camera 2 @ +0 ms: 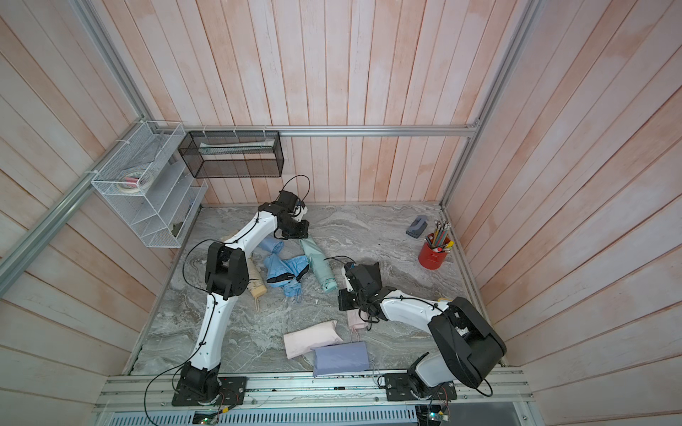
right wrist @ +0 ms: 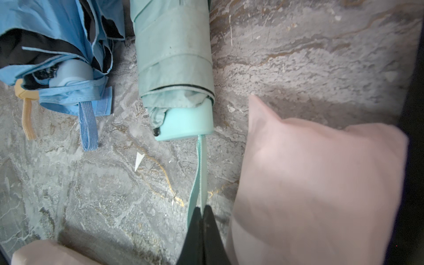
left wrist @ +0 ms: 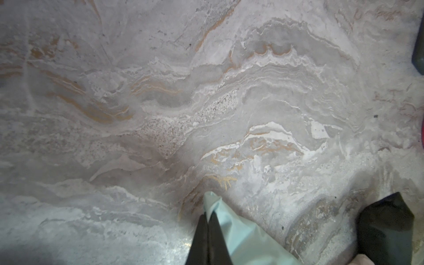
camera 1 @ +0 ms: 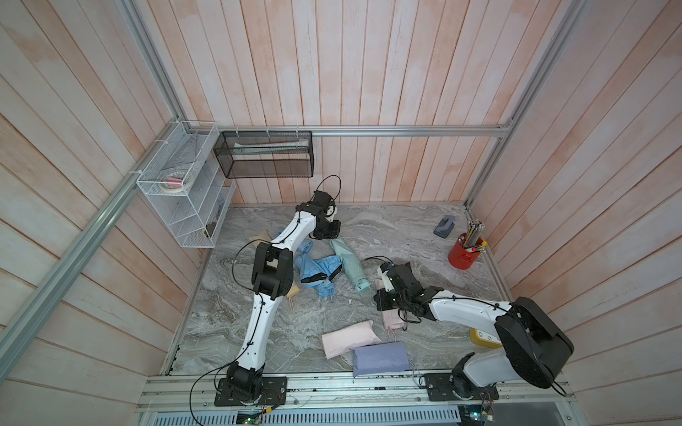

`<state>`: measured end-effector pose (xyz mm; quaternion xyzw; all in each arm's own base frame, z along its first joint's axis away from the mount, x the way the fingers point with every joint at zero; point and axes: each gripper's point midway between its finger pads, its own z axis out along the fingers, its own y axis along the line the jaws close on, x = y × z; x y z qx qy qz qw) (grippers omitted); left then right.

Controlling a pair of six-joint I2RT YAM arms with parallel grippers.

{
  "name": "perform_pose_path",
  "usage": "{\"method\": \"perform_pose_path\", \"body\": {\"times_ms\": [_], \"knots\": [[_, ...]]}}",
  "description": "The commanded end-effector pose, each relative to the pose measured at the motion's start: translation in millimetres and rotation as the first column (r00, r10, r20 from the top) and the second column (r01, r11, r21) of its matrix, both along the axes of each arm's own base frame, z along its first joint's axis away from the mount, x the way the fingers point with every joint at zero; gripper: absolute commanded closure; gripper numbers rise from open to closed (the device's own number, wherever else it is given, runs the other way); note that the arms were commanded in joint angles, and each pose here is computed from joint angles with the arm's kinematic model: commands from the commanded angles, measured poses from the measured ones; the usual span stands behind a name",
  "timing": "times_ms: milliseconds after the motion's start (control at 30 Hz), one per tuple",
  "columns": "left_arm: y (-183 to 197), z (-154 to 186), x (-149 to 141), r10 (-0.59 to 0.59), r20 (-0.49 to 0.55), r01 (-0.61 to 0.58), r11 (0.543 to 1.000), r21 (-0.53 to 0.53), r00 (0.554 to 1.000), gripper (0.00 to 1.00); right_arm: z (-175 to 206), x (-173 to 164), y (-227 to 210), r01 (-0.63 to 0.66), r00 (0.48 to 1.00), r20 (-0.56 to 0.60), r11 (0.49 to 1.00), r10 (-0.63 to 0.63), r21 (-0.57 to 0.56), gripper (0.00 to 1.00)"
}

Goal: Take umbrellas out of sleeves
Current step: Take out the umbrella from the umbrella sleeve.

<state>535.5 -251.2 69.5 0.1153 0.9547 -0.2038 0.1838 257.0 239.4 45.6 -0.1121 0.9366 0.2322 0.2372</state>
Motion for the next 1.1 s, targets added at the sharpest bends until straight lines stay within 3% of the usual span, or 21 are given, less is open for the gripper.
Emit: {"method": "perform_pose_path", "body": {"times_ms": [0, 1067], "knots": [[7, 12, 14, 0.031, 0.038, -0.031, 1.0, -0.002, 0.999, 1.0, -2, -8, -2, -0.017, 1.0, -0.009, 1.0, 0.017, -0.012, 1.0], [32, 10, 40, 0.066, 0.062, -0.066, 0.998, -0.001, 0.996, 1.0, -7, -7, -1, -0.014, 1.0, -0.014, 1.0, 0.014, -0.016, 1.0]]}}
